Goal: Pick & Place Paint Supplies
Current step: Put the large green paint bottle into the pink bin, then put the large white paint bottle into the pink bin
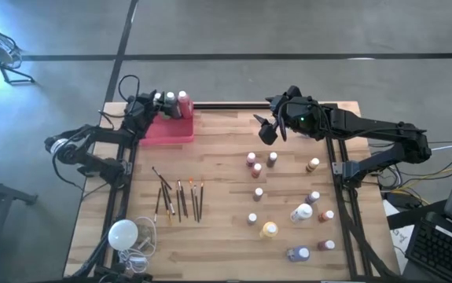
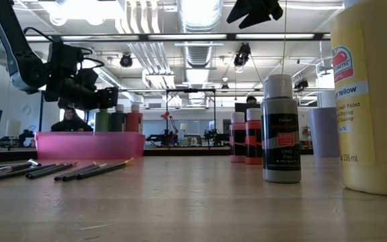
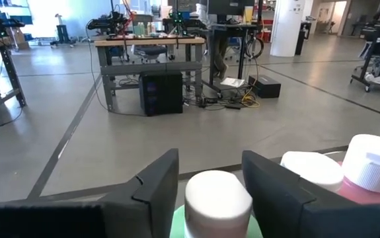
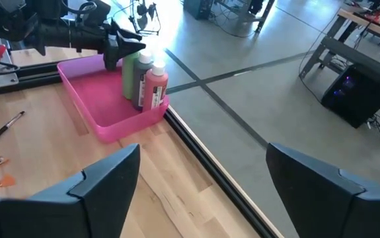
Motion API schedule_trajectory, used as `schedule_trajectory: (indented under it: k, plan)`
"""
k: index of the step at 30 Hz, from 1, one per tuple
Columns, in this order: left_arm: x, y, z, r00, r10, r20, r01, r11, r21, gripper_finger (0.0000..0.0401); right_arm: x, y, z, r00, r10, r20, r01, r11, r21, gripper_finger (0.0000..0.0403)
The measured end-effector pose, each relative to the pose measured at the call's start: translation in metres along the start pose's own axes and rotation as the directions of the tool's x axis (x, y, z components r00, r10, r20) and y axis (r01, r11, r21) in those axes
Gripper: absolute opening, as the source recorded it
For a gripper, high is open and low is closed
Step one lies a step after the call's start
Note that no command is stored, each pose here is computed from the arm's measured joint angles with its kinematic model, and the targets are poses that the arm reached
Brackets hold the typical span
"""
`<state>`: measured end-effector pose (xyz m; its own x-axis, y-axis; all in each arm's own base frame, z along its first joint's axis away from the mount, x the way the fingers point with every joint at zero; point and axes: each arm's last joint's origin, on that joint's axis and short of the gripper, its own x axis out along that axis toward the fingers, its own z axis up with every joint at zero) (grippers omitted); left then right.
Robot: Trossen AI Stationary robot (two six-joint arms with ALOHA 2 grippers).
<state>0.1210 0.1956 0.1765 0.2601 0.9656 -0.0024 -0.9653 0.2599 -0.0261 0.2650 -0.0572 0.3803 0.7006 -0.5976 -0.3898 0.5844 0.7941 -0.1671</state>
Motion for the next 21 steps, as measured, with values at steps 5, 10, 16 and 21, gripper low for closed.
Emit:
schedule_trajectory:
  k: [5, 10, 16, 21]
  plan:
    - [0.0, 0.0, 0.0, 1.0, 0.001, 0.001, -0.001, 1.0, 0.0, 0.0193, 0.0, 0.0, 0.0, 1.0, 0.0, 0.0, 0.0, 1.0, 0.0, 0.0342]
    - [-0.002, 0.0, 0.01, 0.999, 0.001, 0.046, 0.0, 1.0, -0.009, 0.0195, 0.0, 0.0, 0.0, 1.0, 0.0, 0.0, 0.0, 1.0, 0.001, 0.0357]
    - [-0.011, 0.003, 0.03, 0.99, -0.001, 0.14, 0.007, 0.999, -0.043, 0.0194, 0.0, 0.0, 0.0, 1.0, 0.0, 0.0, 0.0, 1.0, 0.001, 0.0358]
    - [-0.024, 0.005, 0.052, 0.967, -0.072, 0.245, 0.1, 0.99, -0.103, 0.0193, 0.0, 0.0, 0.0, 1.0, 0.0, 0.0, 0.0, 1.0, 0.0, 0.0344]
